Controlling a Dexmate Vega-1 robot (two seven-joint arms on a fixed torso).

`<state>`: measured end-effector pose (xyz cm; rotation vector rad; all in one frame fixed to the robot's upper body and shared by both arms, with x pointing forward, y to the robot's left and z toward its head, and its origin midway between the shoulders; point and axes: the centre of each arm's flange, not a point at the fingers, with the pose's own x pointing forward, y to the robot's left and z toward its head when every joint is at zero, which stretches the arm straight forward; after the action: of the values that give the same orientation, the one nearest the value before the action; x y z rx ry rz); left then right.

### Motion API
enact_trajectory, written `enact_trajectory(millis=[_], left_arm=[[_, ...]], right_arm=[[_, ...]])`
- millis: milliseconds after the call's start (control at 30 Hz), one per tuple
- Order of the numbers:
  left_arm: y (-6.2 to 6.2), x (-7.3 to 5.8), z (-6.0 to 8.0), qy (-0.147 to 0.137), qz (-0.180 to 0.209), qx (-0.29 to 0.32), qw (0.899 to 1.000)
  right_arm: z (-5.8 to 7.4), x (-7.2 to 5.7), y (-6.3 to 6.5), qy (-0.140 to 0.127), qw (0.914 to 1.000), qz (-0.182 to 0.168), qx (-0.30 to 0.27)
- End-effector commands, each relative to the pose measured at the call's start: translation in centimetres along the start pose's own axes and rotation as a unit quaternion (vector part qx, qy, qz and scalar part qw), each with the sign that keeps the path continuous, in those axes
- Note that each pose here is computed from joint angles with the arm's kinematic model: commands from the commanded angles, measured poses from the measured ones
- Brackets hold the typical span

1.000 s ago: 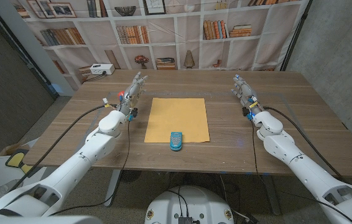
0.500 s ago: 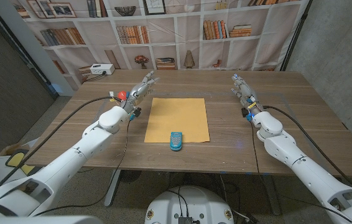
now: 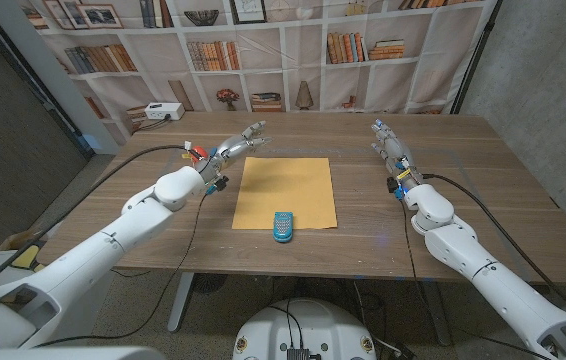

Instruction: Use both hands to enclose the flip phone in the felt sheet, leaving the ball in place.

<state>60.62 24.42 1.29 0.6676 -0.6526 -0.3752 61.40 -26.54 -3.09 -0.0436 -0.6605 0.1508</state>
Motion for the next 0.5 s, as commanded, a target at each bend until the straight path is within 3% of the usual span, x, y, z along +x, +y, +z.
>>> enact_trajectory(millis=[33, 500], left_arm=[[-0.6, -1.4, 3.5, -0.004, -0.062, 0.117, 0.991], [-0.5, -1.7, 7.5, 0.013, -0.134, 0.251, 0.959]], right_arm=[[0.7, -2.1, 1.1, -0.013, 0.9999, -0.009, -0.001], [1.1, -4.8, 1.2, -0.022, 0.9993, -0.031, -0.005]])
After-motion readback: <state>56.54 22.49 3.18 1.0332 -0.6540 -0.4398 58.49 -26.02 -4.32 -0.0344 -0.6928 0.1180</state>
